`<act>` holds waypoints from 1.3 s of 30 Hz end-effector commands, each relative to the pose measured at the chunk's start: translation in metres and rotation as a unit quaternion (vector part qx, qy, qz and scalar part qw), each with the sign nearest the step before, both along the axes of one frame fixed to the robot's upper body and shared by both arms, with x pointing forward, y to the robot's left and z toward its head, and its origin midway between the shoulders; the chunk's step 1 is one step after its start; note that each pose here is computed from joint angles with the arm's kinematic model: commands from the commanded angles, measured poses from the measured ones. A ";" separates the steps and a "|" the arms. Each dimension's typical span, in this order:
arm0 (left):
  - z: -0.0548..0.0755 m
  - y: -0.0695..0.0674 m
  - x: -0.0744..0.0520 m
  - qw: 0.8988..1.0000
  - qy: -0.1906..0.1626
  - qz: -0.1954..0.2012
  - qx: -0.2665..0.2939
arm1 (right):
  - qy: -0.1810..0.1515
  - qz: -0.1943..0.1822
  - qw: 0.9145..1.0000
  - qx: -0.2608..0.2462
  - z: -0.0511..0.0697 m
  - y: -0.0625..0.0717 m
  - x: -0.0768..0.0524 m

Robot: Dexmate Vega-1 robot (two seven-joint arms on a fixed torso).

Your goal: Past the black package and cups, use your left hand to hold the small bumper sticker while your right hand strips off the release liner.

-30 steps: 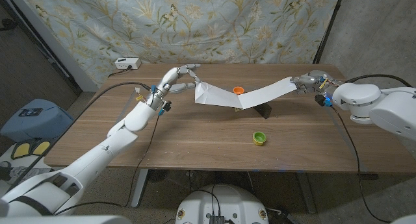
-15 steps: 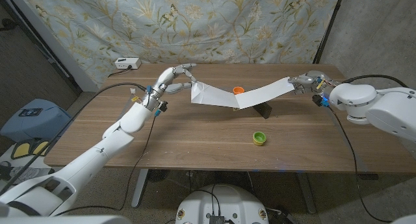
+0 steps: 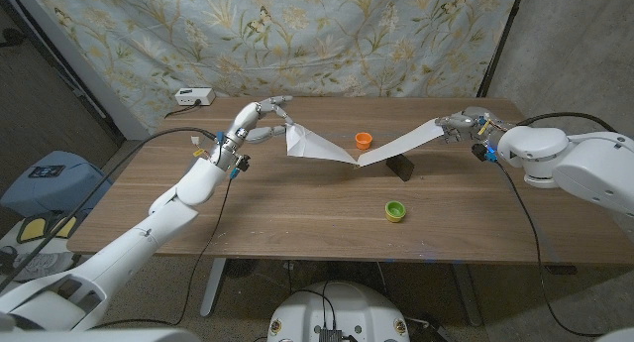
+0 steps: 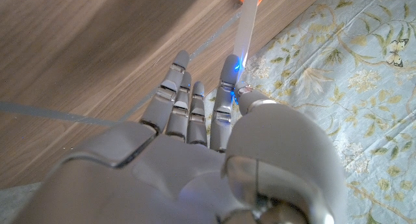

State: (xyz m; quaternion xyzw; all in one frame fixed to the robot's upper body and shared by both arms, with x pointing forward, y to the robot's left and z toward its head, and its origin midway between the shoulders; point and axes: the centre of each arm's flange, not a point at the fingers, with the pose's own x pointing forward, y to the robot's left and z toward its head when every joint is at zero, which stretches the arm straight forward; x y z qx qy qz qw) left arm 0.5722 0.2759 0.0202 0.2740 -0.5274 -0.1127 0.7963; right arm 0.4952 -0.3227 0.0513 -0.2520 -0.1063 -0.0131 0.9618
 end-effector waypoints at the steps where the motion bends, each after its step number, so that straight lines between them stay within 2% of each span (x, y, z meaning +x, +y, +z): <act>1: -0.003 0.005 -0.004 1.000 -0.001 0.007 -0.008 | -0.001 -0.001 1.000 -0.005 0.003 -0.002 0.001; 17: -0.005 0.007 -0.013 1.000 -0.014 0.012 -0.019 | -0.002 0.007 1.000 -0.010 0.002 0.001 -0.003; 39: -0.007 0.010 -0.017 0.999 -0.009 0.004 -0.040 | 0.001 0.040 0.999 -0.005 0.001 0.015 0.005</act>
